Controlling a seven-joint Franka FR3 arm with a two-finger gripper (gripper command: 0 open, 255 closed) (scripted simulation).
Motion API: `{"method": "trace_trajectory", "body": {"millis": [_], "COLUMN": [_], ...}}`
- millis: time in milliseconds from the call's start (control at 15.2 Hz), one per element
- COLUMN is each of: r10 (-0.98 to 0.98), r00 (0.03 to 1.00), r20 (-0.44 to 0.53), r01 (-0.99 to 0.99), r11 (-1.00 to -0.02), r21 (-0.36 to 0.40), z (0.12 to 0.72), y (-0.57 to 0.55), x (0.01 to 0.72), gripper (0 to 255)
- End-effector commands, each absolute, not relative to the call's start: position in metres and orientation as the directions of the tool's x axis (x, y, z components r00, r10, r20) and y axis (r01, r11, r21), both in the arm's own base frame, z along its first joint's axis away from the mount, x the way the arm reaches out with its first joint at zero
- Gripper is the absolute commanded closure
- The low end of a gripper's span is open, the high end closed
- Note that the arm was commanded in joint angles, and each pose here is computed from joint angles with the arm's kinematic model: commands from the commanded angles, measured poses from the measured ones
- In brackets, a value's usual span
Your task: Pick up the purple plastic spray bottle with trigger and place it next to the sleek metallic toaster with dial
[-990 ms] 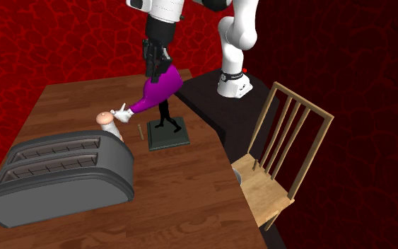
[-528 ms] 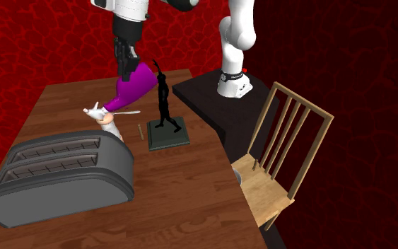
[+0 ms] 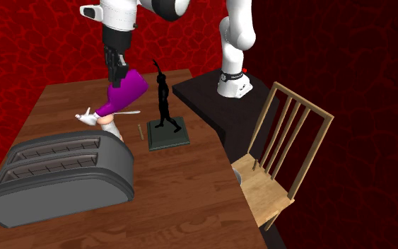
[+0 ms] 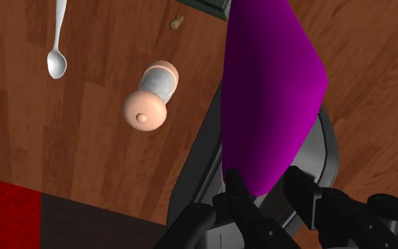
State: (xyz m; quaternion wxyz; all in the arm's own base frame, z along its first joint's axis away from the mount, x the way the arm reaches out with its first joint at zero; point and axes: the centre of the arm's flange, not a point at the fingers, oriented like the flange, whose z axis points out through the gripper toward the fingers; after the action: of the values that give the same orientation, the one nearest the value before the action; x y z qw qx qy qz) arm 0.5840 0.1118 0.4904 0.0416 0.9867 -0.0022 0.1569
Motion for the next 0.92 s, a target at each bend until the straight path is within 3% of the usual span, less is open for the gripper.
{"method": "trace_trajectory", "body": {"millis": [0,858], "r10": [0.009,0.009], "r00": [0.951,0.951], "r20": [0.31,0.31], "r01": [-0.017,-0.017], "r11": [-0.997,-0.997], "r21": [0.081,0.081], "z": [0.48,0.411], "y": [0.112,0.112], "x": [0.585,0.585], "gripper": [255,255]}}
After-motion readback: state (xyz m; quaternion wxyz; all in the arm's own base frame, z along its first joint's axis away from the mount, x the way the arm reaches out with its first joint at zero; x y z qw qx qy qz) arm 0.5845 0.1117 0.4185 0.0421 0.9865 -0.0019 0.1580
